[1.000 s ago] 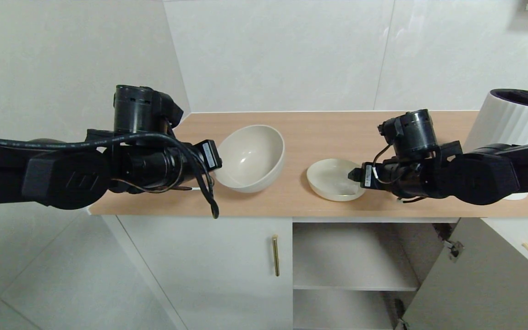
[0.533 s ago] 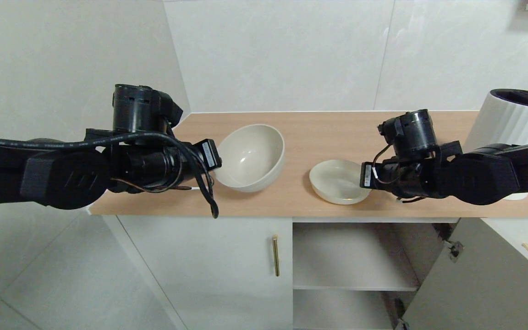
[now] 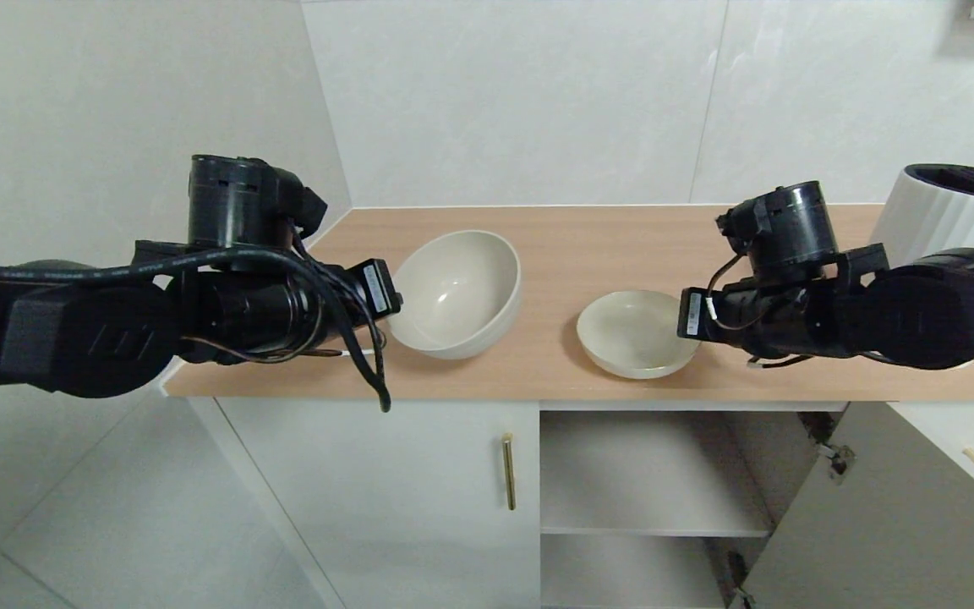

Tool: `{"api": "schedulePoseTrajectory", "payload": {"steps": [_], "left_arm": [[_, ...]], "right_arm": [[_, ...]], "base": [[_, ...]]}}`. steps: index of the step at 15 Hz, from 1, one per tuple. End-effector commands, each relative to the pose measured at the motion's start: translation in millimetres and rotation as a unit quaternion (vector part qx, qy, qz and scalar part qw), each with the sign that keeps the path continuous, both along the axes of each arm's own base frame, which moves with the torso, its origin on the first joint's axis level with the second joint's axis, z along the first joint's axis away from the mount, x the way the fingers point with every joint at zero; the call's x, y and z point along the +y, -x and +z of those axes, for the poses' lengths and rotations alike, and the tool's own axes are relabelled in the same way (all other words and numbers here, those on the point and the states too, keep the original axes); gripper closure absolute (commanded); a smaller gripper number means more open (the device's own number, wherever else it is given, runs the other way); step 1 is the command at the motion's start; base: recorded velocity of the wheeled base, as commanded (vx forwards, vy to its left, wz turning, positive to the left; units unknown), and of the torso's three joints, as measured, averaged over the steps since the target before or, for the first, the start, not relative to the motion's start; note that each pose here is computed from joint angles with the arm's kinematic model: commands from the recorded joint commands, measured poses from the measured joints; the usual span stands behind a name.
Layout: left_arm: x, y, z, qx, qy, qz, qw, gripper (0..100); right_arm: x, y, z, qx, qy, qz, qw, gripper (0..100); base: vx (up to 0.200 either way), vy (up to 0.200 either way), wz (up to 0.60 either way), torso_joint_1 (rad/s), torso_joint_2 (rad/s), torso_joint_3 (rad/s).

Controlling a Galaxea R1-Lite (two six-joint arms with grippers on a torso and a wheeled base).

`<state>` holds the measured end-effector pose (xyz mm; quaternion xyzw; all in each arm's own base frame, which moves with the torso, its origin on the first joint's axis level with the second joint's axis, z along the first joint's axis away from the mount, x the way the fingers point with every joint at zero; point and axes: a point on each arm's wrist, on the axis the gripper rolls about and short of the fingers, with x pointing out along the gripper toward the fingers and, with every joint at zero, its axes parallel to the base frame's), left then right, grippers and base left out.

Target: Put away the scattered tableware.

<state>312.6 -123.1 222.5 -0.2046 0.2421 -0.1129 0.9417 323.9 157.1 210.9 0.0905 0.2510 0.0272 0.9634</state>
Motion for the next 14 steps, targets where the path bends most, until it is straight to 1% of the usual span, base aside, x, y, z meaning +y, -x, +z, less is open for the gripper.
{"api": "schedulePoseTrajectory", "payload": {"steps": [1, 2, 3, 4, 5, 6, 7, 8, 11, 12, 13, 14], "left_arm": [[7.1, 21.6, 11.8, -0.012, 0.010, -0.018, 0.9997, 100], [9.5, 29.7, 13.8, -0.012, 0.016, -0.033, 0.9993, 100], [13.8, 40.9, 16.6, -0.014, 0.022, -0.046, 0.9986, 100], [17.0, 50.9, 17.0, -0.015, 0.023, -0.051, 0.9983, 100], [20.5, 60.0, 17.8, -0.022, 0.021, -0.056, 0.9980, 100], [24.0, 69.2, 16.7, -0.034, 0.014, -0.066, 0.9972, 100], [26.1, 74.6, 15.2, -0.044, 0.012, -0.069, 0.9966, 100], [26.7, 76.2, 12.7, -0.043, 0.011, -0.070, 0.9966, 100], [27.3, 84.7, -2.1, -0.021, 0.007, -0.079, 0.9966, 100], [26.9, 85.9, -3.9, -0.018, 0.008, -0.083, 0.9963, 100], [24.1, 87.8, -8.9, -0.008, 0.007, -0.094, 0.9955, 100], [23.7, 87.8, -9.7, -0.007, 0.007, -0.096, 0.9954, 100]], "right_arm": [[-11.5, 26.3, 29.0, -0.009, -0.029, 0.007, 1.000, 100], [-18.1, 41.3, 36.8, 0.001, -0.046, 0.022, 0.999, 100], [-24.4, 56.0, 46.3, 0.007, -0.064, 0.051, 0.997, 100], [-28.5, 66.0, 51.7, 0.012, -0.072, 0.068, 0.995, 100], [-31.7, 74.1, 52.0, 0.022, -0.073, 0.075, 0.994, 100], [-35.9, 82.6, 44.2, 0.043, -0.066, 0.075, 0.994, 100], [-40.2, 90.0, 36.9, 0.055, -0.062, 0.073, 0.994, 100], [-42.1, 93.7, 36.2, 0.055, -0.061, 0.073, 0.994, 100], [-49.5, 112.2, 36.0, 0.055, -0.066, 0.084, 0.993, 100], [-49.8, 112.7, 35.4, 0.056, -0.064, 0.084, 0.993, 100], [-50.9, 114.3, 33.8, 0.060, -0.062, 0.085, 0.993, 100], [-51.9, 116.1, 32.3, 0.062, -0.060, 0.085, 0.993, 100]], "base": [[0.000, 0.000, 0.00, 0.000, 0.00, 0.000], [0.000, 0.000, 0.00, 0.000, 0.00, 0.000], [0.000, 0.000, 0.00, 0.000, 0.00, 0.000], [0.000, 0.000, 0.00, 0.000, 0.00, 0.000], [0.000, 0.000, 0.00, 0.000, 0.00, 0.000], [0.000, 0.000, 0.00, 0.000, 0.00, 0.000], [0.000, 0.000, 0.00, 0.000, 0.00, 0.000], [0.000, 0.000, 0.00, 0.000, 0.00, 0.000], [0.000, 0.000, 0.00, 0.000, 0.00, 0.000], [0.000, 0.000, 0.00, 0.000, 0.00, 0.000], [0.000, 0.000, 0.00, 0.000, 0.00, 0.000], [0.000, 0.000, 0.00, 0.000, 0.00, 0.000]]}}
